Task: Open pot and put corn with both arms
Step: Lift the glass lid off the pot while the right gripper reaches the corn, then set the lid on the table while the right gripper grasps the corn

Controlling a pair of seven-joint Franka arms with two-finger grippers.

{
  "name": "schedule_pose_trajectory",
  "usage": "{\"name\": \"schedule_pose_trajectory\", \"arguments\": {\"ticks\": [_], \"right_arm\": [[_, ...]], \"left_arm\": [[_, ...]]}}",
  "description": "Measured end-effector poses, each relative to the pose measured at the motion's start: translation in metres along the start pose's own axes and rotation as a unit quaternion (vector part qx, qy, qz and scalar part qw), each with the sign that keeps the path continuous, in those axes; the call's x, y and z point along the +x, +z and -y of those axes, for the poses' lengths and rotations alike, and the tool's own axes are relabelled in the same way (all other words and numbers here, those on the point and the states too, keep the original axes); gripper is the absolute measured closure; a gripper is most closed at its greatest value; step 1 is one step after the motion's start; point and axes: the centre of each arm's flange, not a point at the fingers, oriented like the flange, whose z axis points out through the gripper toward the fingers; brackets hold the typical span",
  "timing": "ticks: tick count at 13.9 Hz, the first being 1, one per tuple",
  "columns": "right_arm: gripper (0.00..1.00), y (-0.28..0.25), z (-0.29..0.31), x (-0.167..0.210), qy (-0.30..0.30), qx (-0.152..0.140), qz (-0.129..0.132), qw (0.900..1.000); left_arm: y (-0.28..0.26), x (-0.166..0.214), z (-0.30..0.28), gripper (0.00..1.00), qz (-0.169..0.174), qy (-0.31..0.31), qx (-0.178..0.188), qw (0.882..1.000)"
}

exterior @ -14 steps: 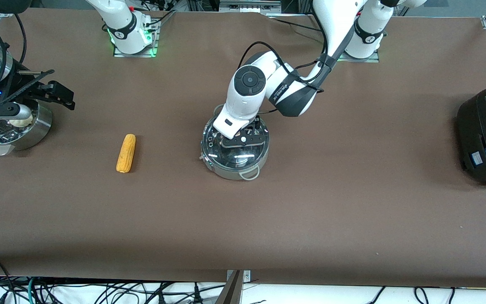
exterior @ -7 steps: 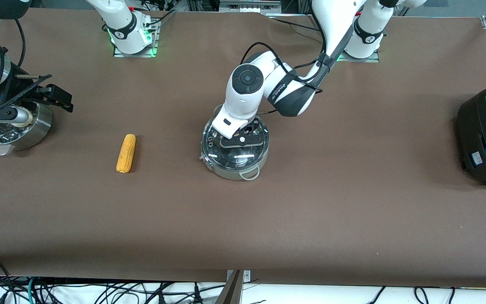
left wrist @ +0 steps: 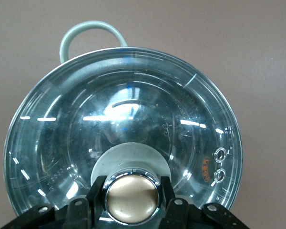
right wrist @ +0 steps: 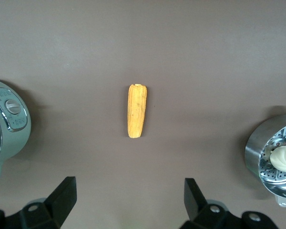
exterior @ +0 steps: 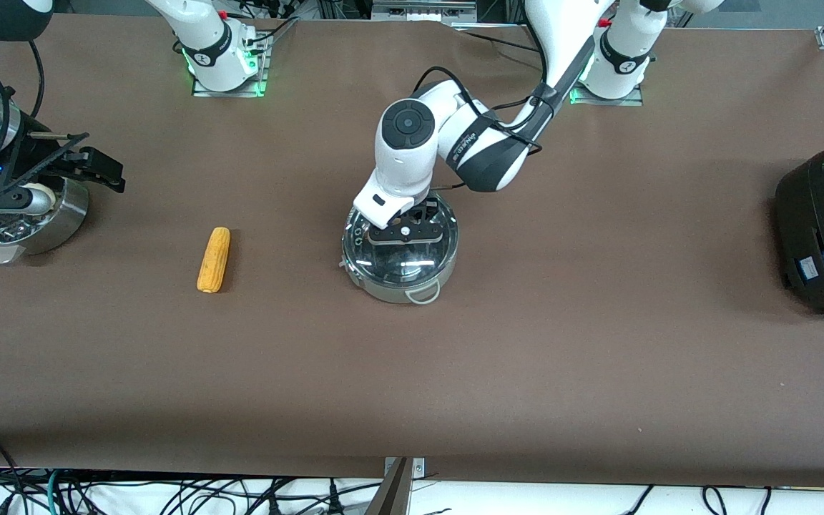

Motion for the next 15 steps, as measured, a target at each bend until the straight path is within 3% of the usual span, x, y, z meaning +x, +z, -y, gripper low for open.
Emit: {"name": "schedule_pose_trajectory", "arguments": {"ticks": [5, 9, 12, 15], "right_arm": [[0.0, 0.054, 0.002, 0.018, -0.001, 0.002, -0.007, 1.0], [0.0, 0.112, 0.005, 0.024, -0.004, 0.005, -0.026, 1.0], [0.0, 0.17, 0.007, 0.021, -0.005, 0.008, -0.045, 0.999], [0.0, 0.243, 0.007, 0.015, -0.006, 0.01, -0.035, 0.999]], "left_arm": [[-0.02, -0.005, 0.008, 0.49, 0.015, -0.003, 0.033, 0.999], [-0.102, -0.004, 0.044, 0.49, 0.025, -0.02, 0.064, 0.997], [-0.142, 0.034, 0.106, 0.49, 0.033, -0.02, 0.075, 0.996], [-0.153, 0.093, 0.193, 0.49, 0.055, 0.031, 0.075, 0.995]]}}
